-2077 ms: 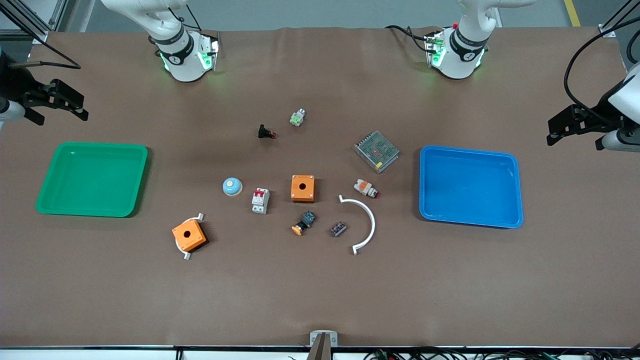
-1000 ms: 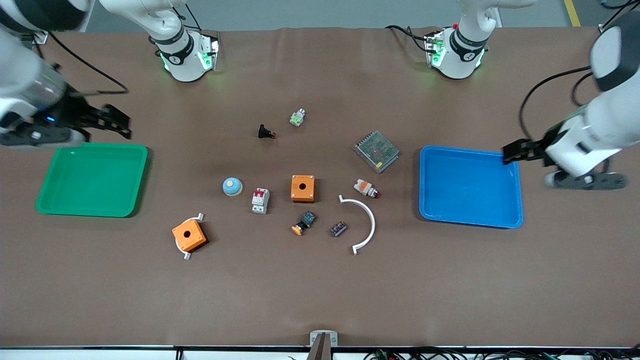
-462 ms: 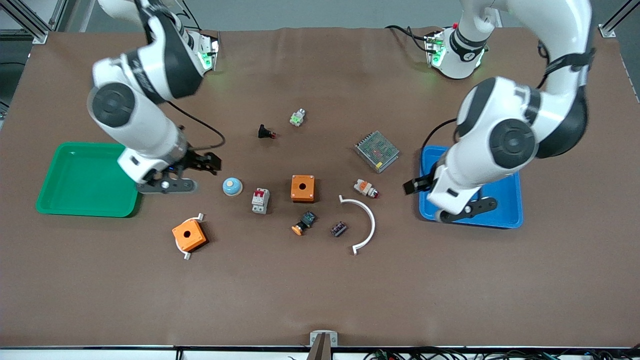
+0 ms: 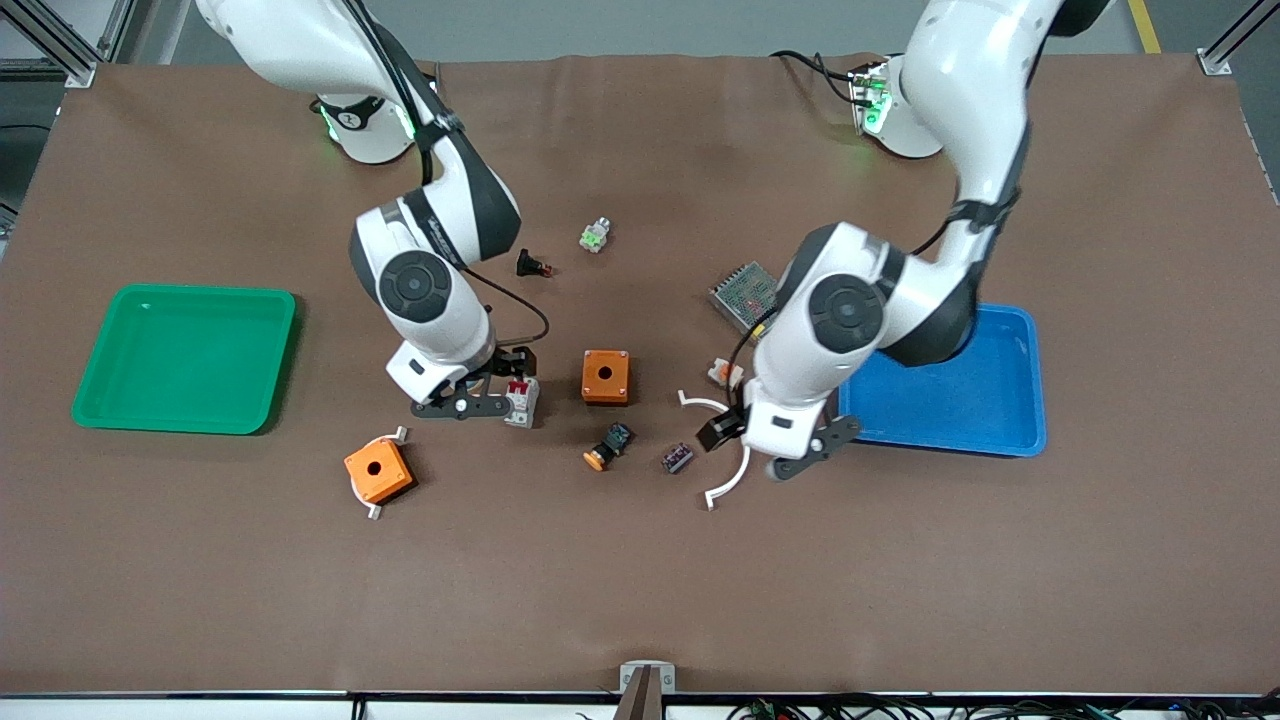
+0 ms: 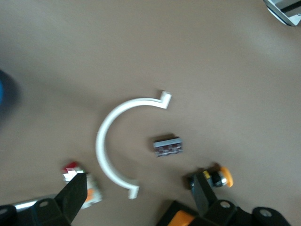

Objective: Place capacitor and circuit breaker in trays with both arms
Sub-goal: 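Reach the right gripper to the breaker while the left gripper reaches the capacitor, then close the right gripper on the breaker while the left gripper grasps the capacitor, then carry the breaker to the green tray while the left gripper carries the capacitor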

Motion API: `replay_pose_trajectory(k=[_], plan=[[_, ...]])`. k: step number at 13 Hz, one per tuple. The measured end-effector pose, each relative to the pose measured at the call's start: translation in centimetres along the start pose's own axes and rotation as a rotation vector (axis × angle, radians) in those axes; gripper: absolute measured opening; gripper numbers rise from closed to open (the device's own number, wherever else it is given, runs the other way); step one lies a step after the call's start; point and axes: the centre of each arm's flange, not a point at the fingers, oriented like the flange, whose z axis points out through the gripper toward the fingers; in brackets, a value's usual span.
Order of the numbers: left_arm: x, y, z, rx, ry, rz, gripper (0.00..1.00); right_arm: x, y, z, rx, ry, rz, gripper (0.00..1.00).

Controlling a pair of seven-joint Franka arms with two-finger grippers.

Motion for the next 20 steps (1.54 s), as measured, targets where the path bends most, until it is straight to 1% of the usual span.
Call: replay_pose_trajectory(k=[2, 4, 5, 6, 7, 8, 9, 10, 11, 12, 13, 14, 15, 16, 17, 18, 20], plan=[[-0.8, 0.9, 4.8, -0.039, 0.016, -0.039, 1.0, 0.4, -0.4, 2.3, 0.023, 0.001, 0.016, 0.96], [-0.7, 1.1, 8.5, -0.075, 0.032, -0.061, 1.0, 0.7, -0.6, 4.0, 0.028, 0.01, 0.018, 0.93], [-0.7, 1.1, 9.9, -0.083, 0.036, -0.065, 1.0, 0.8, -0.7, 4.7, 0.028, 0.014, 0.019, 0.93], [-0.9, 1.1, 11.3, -0.082, 0.035, -0.064, 1.0, 1.0, -0.7, 5.4, 0.029, 0.018, 0.02, 0.9], [-1.3, 1.1, 12.5, -0.081, 0.033, -0.059, 1.0, 1.1, -0.7, 6.2, 0.03, 0.023, 0.022, 0.89], [-1.8, 1.1, 13.4, -0.084, 0.034, -0.055, 1.0, 1.2, -0.7, 6.8, 0.03, 0.028, 0.023, 0.83], [-2.2, 1.3, 14.1, -0.093, 0.037, -0.05, 1.0, 1.3, -0.7, 7.5, 0.03, 0.03, 0.025, 0.74], [-2.4, 1.3, 14.8, -0.099, 0.042, -0.046, 1.0, 1.4, -0.7, 8.0, 0.029, 0.029, 0.025, 0.74], [-2.7, 1.2, 15.5, -0.102, 0.047, -0.041, 1.0, 1.4, -0.7, 8.3, 0.028, 0.027, 0.025, 0.64], [-3.0, 1.2, 16.1, -0.103, 0.053, -0.036, 1.0, 1.4, -0.7, 8.4, 0.028, 0.026, 0.026, 0.51], [-3.2, 1.1, 16.5, -0.102, 0.059, -0.03, 1.0, 1.5, -0.7, 8.3, 0.029, 0.027, 0.027, 0.4], [-3.4, 1.2, 16.7, -0.101, 0.061, -0.027, 0.94, 1.6, -0.5, 8.2, 0.028, 0.027, 0.03, 0.4], [-3.4, 1.2, 16.6, -0.102, 0.064, -0.025, 0.84, 1.9, -0.2, 7.9, 0.024, 0.022, 0.037, 0.4], [-3.3, 1.3, 16.5, -0.104, 0.066, -0.025, 0.7, 2.4, 0.5, 7.0, 0.017, 0.009, 0.046, 0.4], [-3.2, 1.4, 16.4, -0.106, 0.068, -0.023, 0.59, 3.1, 1.4, 5.1, 0.009, -0.013, 0.048, 0.4], [-3.1, 1.6, 15.9, -0.11, 0.076, -0.008, 0.56, 4.0, 3.1, 2.4, 0.003, -0.039, 0.037, 0.4], [-2.9, 1.6, 15.8, -0.095, 0.112, 0.066, 0.55, 5.4, 9.2, -3.6, 0.012, -0.077, -0.003, 0.4]])
